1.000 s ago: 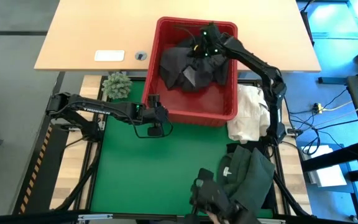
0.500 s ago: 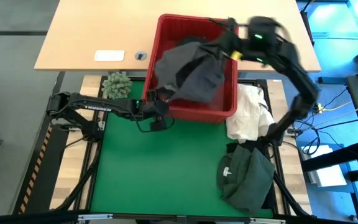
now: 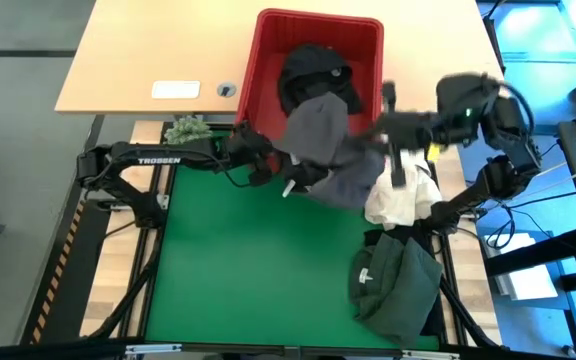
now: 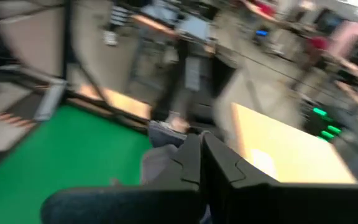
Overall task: Fold laundry
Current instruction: Fold the gray pants
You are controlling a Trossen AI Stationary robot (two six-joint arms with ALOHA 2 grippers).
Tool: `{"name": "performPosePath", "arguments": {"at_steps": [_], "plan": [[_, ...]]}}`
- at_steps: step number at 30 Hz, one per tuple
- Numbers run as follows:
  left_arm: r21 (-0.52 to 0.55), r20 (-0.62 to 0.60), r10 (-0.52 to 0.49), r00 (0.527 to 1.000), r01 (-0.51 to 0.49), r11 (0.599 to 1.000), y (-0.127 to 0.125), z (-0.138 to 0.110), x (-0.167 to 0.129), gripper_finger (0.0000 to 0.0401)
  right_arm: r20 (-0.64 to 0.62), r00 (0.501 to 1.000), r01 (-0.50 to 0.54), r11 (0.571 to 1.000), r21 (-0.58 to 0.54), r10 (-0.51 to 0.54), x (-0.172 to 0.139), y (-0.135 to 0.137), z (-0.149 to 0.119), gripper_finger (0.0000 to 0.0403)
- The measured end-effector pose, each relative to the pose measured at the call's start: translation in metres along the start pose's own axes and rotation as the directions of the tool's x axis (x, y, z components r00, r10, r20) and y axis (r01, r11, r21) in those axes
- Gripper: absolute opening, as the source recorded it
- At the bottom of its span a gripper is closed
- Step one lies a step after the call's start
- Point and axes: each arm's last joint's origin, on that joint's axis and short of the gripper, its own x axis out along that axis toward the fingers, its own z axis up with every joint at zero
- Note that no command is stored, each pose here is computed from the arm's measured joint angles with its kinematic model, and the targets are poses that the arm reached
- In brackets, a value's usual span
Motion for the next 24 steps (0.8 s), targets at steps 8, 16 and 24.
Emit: {"name": "performPosePath", "arguments": {"at_steps": [8, 16, 24], "plan": [[-0.093, 0.048, 0.087, 0.995, -0.082, 0.992, 0.039, 0.000, 0.015, 0.0188, 0.003, 0.972, -0.233, 0.971, -0.060, 0.233, 0.022, 0.048, 0.011, 0.0000], [-0.181, 0.027, 0.196, 0.980, -0.188, 0.965, 0.071, -0.006, 0.022, 0.0187, -0.009, 0.933, -0.359, 0.928, -0.099, 0.360, 0.040, 0.085, 0.017, 0.0000], [-0.097, 0.046, 0.098, 0.994, -0.093, 0.991, 0.075, -0.009, 0.022, 0.0186, -0.044, 0.936, -0.351, 0.933, -0.082, 0.348, 0.061, 0.093, 0.015, 0.0000]]}}
